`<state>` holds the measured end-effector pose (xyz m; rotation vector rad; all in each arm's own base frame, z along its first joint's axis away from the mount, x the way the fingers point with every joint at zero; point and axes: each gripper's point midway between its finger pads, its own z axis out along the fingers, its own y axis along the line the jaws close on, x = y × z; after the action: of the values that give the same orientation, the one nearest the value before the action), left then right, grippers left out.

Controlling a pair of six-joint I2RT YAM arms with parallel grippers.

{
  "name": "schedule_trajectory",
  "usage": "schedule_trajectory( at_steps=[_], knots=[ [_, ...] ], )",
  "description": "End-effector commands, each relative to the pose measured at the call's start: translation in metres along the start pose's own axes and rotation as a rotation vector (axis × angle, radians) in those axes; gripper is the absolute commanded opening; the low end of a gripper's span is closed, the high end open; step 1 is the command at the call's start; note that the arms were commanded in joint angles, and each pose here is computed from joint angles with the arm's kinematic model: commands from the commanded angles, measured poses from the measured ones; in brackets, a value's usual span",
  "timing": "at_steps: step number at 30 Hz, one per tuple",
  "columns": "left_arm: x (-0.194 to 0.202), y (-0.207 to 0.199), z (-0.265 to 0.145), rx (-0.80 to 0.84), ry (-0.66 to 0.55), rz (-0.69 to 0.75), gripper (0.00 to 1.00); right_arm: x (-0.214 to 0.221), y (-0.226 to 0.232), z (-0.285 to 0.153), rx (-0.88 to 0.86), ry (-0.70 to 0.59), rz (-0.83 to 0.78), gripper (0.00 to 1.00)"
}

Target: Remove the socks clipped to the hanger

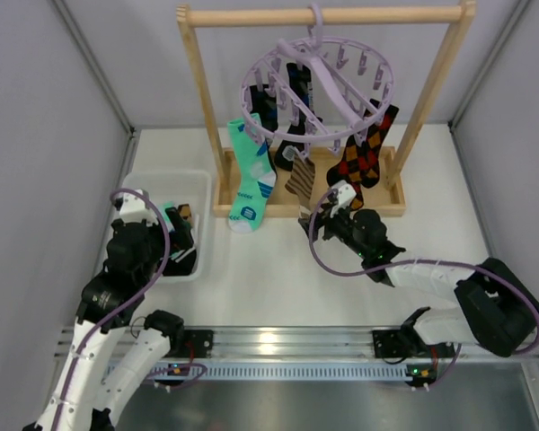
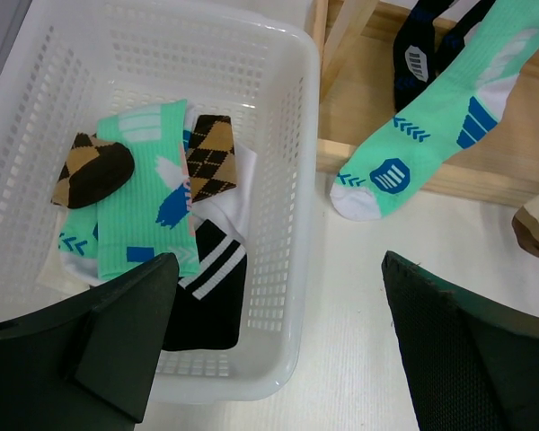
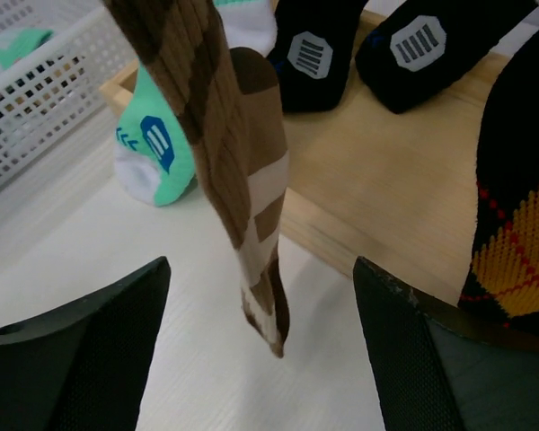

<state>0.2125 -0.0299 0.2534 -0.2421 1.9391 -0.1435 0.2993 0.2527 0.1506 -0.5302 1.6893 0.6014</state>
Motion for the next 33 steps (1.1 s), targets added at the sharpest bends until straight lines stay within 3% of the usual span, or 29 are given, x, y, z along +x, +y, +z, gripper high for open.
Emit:
schedule_trajectory(
  at_steps=[1, 2, 5, 7, 8, 11, 14, 18, 22, 24, 28, 33],
  knots=[
    [-0.013, -0.009, 0.001, 0.038, -0.043, -0.019, 0.99, -0.07, 0.002, 0.017, 0.024, -0.267, -0.064, 0.76],
    [-0.013, -0.01, 0.002, 0.036, -0.039, -0.025, 0.98, -0.069, 0.005, 0.021, 0.009, -0.264, -0.069, 0.68],
    [-0.014, -0.011, 0.007, 0.012, -0.027, -0.056, 0.98, -0.064, 0.018, 0.036, -0.041, -0.264, -0.1, 0.56],
    [-0.02, -0.019, 0.005, 0.044, -0.026, -0.083, 0.98, -0.055, 0.028, 0.04, -0.058, -0.262, -0.133, 0.39],
    [-0.022, -0.025, 0.004, 0.064, -0.021, -0.123, 0.98, -0.061, 0.032, 0.039, -0.062, -0.294, -0.133, 0.25],
    [-0.046, -0.045, -0.005, 0.147, -0.039, -0.169, 0.98, -0.061, 0.038, 0.037, -0.044, -0.327, -0.126, 0.01],
    [-0.078, -0.076, -0.014, 0.264, -0.036, -0.176, 0.98, -0.061, 0.047, 0.033, 0.002, -0.348, -0.117, 0.0],
    [-0.086, -0.11, 0.005, 0.342, 0.057, -0.132, 0.98, -0.054, 0.083, 0.032, 0.053, -0.337, -0.157, 0.0],
    [-0.112, -0.131, 0.004, 0.275, -0.028, -0.081, 0.99, -0.049, 0.101, 0.038, 0.101, -0.311, -0.169, 0.0],
    [-0.12, -0.158, -0.013, 0.322, -0.059, -0.038, 0.99, -0.045, 0.115, 0.041, 0.098, -0.294, -0.199, 0.0],
    [-0.117, -0.194, -0.019, 0.282, -0.102, 0.089, 0.99, -0.041, 0.136, 0.054, 0.143, -0.261, -0.278, 0.0],
    [-0.13, -0.21, -0.025, 0.243, -0.158, 0.185, 0.99, -0.044, 0.158, 0.066, 0.1, -0.233, -0.302, 0.0]
  ],
)
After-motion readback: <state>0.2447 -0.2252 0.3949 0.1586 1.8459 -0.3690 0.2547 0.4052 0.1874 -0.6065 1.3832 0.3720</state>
